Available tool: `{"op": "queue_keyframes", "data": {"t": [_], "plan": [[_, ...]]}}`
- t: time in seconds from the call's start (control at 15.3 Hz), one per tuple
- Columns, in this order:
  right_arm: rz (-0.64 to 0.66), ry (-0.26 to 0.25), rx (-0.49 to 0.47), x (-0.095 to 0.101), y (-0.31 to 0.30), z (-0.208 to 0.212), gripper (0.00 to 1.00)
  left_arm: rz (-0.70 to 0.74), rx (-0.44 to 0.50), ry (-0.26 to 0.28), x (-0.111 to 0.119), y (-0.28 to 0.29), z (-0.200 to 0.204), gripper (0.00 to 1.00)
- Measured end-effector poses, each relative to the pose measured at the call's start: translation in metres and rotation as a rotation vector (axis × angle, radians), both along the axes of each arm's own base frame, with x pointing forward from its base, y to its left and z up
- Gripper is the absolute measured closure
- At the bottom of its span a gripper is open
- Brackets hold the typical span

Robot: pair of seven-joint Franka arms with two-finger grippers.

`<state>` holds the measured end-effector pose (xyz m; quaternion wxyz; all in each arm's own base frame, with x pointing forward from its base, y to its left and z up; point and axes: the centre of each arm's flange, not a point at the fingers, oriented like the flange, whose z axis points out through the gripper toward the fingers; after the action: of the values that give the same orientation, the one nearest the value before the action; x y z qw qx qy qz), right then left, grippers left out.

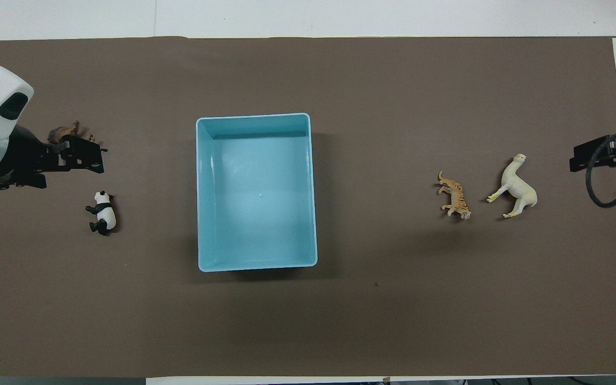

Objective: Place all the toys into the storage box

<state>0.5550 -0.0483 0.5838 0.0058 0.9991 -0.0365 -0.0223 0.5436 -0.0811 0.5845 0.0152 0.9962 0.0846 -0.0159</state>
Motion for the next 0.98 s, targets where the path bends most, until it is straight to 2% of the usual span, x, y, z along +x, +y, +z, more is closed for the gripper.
{"op": "queue_keyframes", "data": {"t": [0.79, 0.85, 0.98], "plan": [[0.024, -0.009, 0.0, 0.001, 0.005, -0.004, 0.0, 0.015, 0.0, 0.001, 0.001, 0.008, -0.001, 0.0], [0.03, -0.014, 0.0, 0.003, 0.005, -0.01, 0.0, 0.022, 0.0, -0.007, 0.002, 0.012, -0.003, 0.0], [0.084, -0.021, 0.001, 0.008, 0.003, -0.029, 0.0, 0.057, -0.005, -0.07, 0.009, 0.029, -0.013, 0.0]]}}
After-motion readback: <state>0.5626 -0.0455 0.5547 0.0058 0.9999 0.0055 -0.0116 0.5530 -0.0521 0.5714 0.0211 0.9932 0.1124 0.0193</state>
